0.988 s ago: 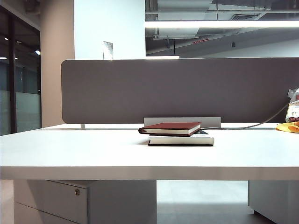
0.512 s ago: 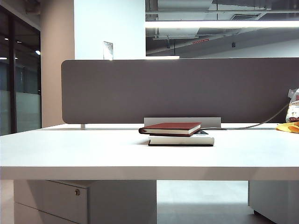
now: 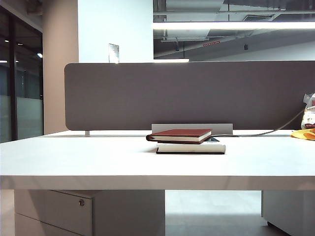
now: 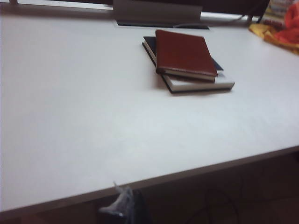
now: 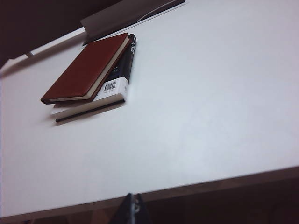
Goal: Pick up the red book and place it on top of the black book.
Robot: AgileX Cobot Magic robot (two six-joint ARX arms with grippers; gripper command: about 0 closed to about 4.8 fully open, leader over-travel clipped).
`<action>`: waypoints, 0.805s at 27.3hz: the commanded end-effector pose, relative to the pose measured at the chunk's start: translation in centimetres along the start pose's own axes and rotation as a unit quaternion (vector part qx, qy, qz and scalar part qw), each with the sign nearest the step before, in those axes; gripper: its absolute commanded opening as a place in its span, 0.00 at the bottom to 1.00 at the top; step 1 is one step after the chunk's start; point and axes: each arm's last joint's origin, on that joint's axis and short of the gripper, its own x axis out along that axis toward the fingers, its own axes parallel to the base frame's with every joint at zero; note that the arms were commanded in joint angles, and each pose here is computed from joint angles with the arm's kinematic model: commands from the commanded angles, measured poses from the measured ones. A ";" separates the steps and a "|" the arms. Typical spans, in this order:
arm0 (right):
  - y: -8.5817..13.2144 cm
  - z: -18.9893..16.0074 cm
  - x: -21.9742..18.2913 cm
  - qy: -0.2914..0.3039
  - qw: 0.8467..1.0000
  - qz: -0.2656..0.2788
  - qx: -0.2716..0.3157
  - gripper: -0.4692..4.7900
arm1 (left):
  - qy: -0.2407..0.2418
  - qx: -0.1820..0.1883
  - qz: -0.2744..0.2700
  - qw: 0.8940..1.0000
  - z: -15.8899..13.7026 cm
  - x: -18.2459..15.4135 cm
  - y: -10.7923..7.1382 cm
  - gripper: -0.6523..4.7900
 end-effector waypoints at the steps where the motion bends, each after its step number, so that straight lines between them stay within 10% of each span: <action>1: -0.3 -0.7 -0.1 -0.019 1.000 0.008 0.007 0.08 | -0.023 -0.012 0.014 1.000 -0.4 0.0 0.2 0.11; 22: -2.3 -4.6 0.6 -0.011 1.000 -0.010 -0.026 0.08 | 0.030 -0.025 0.025 0.999 -7.7 3.2 1.5 0.11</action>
